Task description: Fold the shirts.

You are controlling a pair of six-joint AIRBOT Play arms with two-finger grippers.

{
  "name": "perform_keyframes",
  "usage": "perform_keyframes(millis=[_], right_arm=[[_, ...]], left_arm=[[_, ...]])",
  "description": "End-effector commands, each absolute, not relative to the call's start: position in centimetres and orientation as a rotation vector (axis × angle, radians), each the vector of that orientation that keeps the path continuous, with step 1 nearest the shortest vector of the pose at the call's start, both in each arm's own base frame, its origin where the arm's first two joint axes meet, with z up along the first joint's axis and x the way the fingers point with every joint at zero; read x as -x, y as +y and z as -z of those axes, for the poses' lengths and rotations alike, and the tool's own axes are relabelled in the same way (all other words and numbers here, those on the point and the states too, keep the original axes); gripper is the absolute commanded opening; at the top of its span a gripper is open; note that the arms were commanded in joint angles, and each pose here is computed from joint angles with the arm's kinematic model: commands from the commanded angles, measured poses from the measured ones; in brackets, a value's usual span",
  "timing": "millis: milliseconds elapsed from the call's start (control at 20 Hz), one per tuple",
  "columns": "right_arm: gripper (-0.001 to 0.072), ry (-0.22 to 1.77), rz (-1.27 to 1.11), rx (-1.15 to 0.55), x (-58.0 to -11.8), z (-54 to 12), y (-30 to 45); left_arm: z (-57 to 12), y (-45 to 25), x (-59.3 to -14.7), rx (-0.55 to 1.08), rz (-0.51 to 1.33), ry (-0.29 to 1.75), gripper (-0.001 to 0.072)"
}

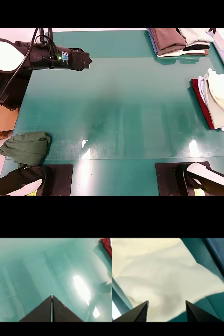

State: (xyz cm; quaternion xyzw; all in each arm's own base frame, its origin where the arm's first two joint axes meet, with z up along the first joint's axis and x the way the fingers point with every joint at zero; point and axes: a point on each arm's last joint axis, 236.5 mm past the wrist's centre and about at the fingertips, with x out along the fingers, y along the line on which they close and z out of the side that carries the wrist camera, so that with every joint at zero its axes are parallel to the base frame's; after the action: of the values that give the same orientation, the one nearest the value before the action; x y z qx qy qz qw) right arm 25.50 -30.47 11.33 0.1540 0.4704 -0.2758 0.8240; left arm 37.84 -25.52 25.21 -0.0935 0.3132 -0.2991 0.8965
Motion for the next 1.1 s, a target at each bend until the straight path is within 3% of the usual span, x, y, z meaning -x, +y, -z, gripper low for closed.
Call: perform_keyframes(millis=[0,100,300,500,700,950,1050], right_arm=[[0.0546,1.036,0.7,-0.3,-21.2,-12.0,-31.8],[0.0545,0.931,0.717,-0.326,-22.4,-15.1,-31.8],[0.0543,0.695,0.368,-0.466,-32.0,-19.9,-24.0],[0.0525,0.773,-0.01,-0.438,-37.7,-19.4,-10.6],[0.051,0.884,-0.314,-0.321,-38.8,-17.1,2.5],[0.0009,0.895,-0.557,-0.188,-37.5,-17.0,12.7],[0.0013,0.903,-0.609,-0.163,-36.7,-17.0,14.8]], left_arm=[[-25.2,-25.5,-37.9,0.191,0.621,0.647,0.0021],[-25.3,-25.5,-37.9,0.193,0.62,0.642,0.0022],[-25.5,-25.5,-38.1,0.197,0.619,0.632,0.0022],[-25.3,-25.4,-38.0,0.189,0.617,0.64,0.0022],[-25.5,-25.5,-38.1,0.193,0.617,0.633,0.0022],[-25.6,-25.5,-38.2,0.196,0.616,0.626,0.0022],[-25.6,-25.5,-38.2,0.196,0.617,0.625,0.0022]])
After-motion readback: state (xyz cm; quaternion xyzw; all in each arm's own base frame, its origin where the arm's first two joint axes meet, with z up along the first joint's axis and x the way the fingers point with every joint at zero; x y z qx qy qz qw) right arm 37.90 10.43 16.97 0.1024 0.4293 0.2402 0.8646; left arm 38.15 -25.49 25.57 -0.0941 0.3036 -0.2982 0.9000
